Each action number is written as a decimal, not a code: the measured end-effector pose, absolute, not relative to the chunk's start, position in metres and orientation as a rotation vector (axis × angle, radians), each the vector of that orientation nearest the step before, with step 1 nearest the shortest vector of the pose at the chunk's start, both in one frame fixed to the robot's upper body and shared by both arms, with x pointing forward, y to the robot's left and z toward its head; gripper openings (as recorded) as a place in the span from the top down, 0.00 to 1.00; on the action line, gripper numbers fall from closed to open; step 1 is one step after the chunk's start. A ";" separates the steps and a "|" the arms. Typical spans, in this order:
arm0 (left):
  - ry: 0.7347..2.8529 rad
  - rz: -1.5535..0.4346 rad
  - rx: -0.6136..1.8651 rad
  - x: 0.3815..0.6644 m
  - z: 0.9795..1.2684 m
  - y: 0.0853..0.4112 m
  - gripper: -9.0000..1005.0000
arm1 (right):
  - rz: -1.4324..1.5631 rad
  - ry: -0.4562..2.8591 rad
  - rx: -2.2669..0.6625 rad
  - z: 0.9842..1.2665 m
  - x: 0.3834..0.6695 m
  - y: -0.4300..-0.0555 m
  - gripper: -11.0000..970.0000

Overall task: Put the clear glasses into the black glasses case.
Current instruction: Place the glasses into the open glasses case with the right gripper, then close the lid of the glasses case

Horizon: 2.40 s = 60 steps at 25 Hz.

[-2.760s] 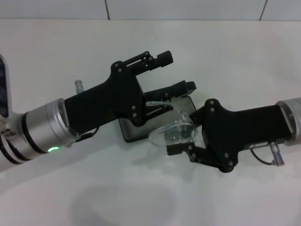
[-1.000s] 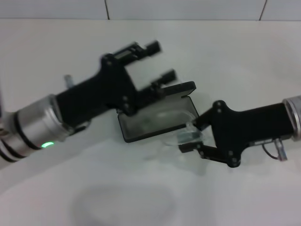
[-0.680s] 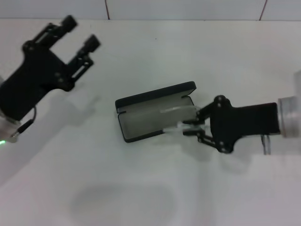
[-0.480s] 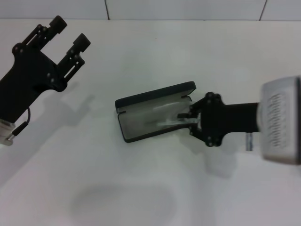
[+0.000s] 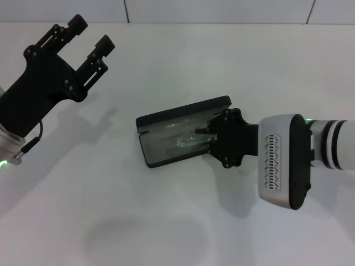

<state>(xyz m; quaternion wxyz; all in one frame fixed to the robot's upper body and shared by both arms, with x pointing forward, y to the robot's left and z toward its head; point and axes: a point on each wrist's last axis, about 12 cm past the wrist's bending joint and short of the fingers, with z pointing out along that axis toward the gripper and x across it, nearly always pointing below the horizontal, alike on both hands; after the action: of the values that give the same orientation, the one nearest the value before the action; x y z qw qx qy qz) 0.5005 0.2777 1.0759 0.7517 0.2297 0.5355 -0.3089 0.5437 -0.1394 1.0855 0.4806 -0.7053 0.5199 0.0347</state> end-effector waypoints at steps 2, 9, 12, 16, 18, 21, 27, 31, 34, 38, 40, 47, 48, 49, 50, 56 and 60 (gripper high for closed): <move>1.171 -0.674 0.503 0.501 1.076 0.277 0.38 | 0.084 1.259 -1.727 1.086 0.544 -0.137 0.84; 1.175 -0.675 0.505 0.503 1.076 0.277 0.38 | 0.055 1.241 -1.735 1.085 0.546 -0.128 0.84; 1.178 -0.678 0.502 0.502 1.075 0.276 0.37 | 0.008 1.230 -1.735 1.081 0.545 -0.122 0.83; 1.178 -0.680 0.502 0.503 1.075 0.275 0.37 | -0.022 1.217 -1.752 1.076 0.544 -0.116 0.83; 1.178 -0.681 0.503 0.503 1.075 0.275 0.37 | -0.017 1.215 -1.757 1.075 0.543 -0.115 0.83; 1.178 -0.683 0.503 0.503 1.075 0.275 0.36 | -0.010 1.210 -1.764 1.074 0.541 -0.114 0.82; 1.183 -0.689 0.501 0.503 1.074 0.273 0.35 | -0.011 1.219 -1.761 1.072 0.539 -0.116 0.82; 1.186 -0.693 0.499 0.503 1.073 0.273 0.35 | -0.009 1.226 -1.757 1.072 0.539 -0.118 0.74; 1.187 -0.694 0.498 0.502 1.073 0.273 0.35 | 0.005 1.231 -1.754 1.074 0.539 -0.121 0.63; 1.190 -0.696 0.496 0.502 1.072 0.272 0.34 | 0.079 1.245 -1.744 1.082 0.537 -0.130 0.63; 1.190 -0.697 0.495 0.502 1.072 0.272 0.34 | 0.155 1.254 -1.744 1.089 0.536 -0.138 0.63; 1.194 -0.716 0.499 0.511 1.074 0.265 0.33 | 0.429 1.375 -1.582 1.121 0.549 -0.198 0.63; 1.194 -0.716 0.499 0.511 1.074 0.265 0.33 | 0.429 1.375 -1.582 1.121 0.549 -0.198 0.63; 1.214 -0.726 0.494 0.515 1.073 0.262 0.33 | 0.483 1.390 -1.522 1.124 0.551 -0.209 0.63; 1.233 -0.733 0.490 0.518 1.072 0.261 0.33 | 0.528 1.399 -1.466 1.127 0.553 -0.218 0.63; 1.443 -0.818 0.530 0.554 1.069 0.235 0.32 | 0.657 1.444 -0.979 1.138 0.568 -0.290 0.63; 1.578 -0.831 0.592 0.576 1.068 0.216 0.32 | 0.630 1.456 -0.737 1.133 0.567 -0.319 0.61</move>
<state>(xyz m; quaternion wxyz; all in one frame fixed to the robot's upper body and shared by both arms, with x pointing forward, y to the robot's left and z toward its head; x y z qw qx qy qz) 0.5764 0.2163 1.0681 0.5901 0.2543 0.6779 -0.3572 0.5671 -0.3195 1.1328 0.6412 -0.3232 0.6388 0.2764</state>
